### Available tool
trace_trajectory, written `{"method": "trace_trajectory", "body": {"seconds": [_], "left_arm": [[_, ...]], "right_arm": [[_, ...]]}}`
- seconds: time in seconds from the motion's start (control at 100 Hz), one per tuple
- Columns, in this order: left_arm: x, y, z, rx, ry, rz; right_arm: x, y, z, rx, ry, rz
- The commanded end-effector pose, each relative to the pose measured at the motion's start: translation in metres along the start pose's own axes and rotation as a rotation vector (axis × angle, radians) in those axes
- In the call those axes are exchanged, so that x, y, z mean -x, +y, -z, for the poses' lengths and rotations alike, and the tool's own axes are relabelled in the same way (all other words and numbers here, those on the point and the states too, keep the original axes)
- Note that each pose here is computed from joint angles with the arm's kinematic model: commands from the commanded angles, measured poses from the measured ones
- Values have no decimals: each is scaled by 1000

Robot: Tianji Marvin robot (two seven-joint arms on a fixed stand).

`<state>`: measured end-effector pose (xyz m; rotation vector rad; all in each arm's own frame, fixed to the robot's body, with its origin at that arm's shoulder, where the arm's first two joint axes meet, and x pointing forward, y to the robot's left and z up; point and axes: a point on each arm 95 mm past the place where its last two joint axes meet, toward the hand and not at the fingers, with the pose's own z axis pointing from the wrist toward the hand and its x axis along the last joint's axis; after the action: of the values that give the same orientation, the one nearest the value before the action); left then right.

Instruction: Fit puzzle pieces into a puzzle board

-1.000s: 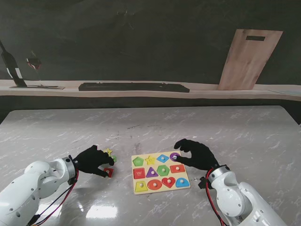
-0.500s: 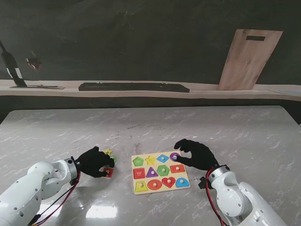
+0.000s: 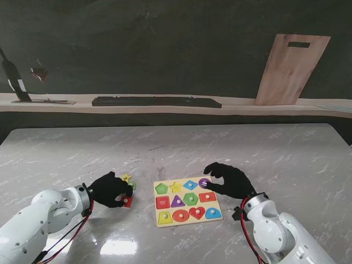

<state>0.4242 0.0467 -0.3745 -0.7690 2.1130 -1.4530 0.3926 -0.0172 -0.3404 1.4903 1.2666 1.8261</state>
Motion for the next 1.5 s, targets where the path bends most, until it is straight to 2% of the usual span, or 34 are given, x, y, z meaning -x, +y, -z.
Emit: {"method": "trace_trajectory", "body": {"seconds": [0.0,0.82,1.15,1.32,1.49], "left_arm": [[-1,-1,-1,1,2,2],[-6,3,-4,22,-1,29],[-7,2,-4,68,14,33],[-8,-4,-3,68,6,33],[-11,-15,-1,38,-17,43]], "right_arm": [[-2,-3,2,-7,2,0],[-2,-2,2,0,2,-1],[-2,-1,3,5,2,-3],[-2,0,3,7,4,-7],[-2,0,2,6,8,-16]]}}
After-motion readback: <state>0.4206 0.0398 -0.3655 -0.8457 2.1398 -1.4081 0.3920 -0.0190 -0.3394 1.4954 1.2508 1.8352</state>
